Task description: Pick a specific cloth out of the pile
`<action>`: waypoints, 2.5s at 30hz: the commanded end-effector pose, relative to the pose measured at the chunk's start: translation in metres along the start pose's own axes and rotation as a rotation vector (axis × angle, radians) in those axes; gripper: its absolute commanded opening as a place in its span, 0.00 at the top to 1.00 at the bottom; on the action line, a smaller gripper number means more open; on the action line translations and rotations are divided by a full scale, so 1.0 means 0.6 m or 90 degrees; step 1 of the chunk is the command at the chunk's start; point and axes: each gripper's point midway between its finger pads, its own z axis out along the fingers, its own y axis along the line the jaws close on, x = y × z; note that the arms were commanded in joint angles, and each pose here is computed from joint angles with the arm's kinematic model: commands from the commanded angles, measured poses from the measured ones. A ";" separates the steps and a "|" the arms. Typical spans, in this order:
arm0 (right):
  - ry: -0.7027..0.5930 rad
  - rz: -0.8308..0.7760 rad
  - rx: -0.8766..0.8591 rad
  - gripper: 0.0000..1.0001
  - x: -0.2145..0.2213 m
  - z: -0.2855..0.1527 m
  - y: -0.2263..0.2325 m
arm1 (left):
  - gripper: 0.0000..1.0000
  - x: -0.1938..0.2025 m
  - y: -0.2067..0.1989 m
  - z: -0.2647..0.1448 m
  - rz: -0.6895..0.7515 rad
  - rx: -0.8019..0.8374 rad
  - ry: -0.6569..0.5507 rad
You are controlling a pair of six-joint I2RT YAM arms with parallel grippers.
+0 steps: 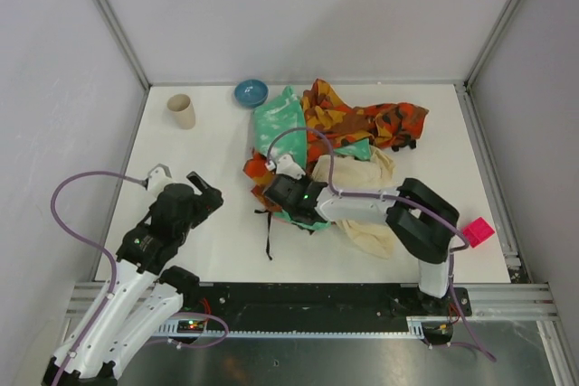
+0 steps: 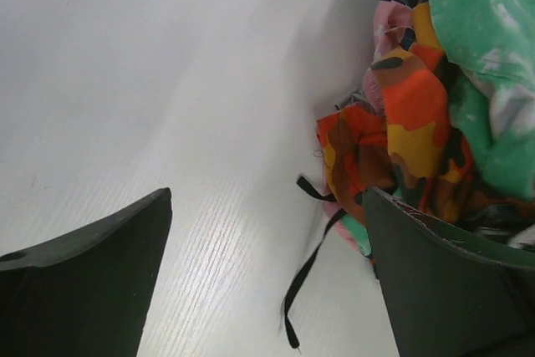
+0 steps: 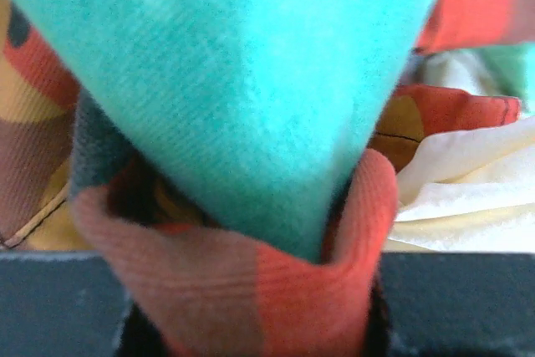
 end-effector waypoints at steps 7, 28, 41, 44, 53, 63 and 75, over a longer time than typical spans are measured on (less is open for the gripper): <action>-0.295 0.180 0.294 1.00 -0.259 -0.141 -0.391 | 0.00 -0.027 -0.004 -0.002 -0.021 -0.011 -0.042; 0.118 0.496 0.246 1.00 0.034 0.253 -0.617 | 0.00 -0.039 -0.029 0.029 0.011 -0.064 -0.022; 0.330 0.517 0.146 0.90 0.179 0.302 -0.529 | 0.00 -0.018 -0.054 0.045 0.028 -0.032 0.021; 0.317 0.517 0.140 0.82 0.166 0.283 -0.538 | 0.00 -0.015 -0.058 0.043 0.030 -0.019 0.025; 0.215 0.493 0.201 0.37 0.071 0.170 -0.618 | 0.00 -0.009 -0.061 0.028 0.030 0.023 0.030; -0.014 0.308 0.205 0.11 -0.122 -0.040 -0.583 | 0.00 0.001 -0.057 0.019 0.031 0.043 0.038; -0.105 -0.134 -0.146 0.01 -0.180 -0.037 -0.144 | 0.00 0.004 -0.048 0.015 0.033 0.051 0.030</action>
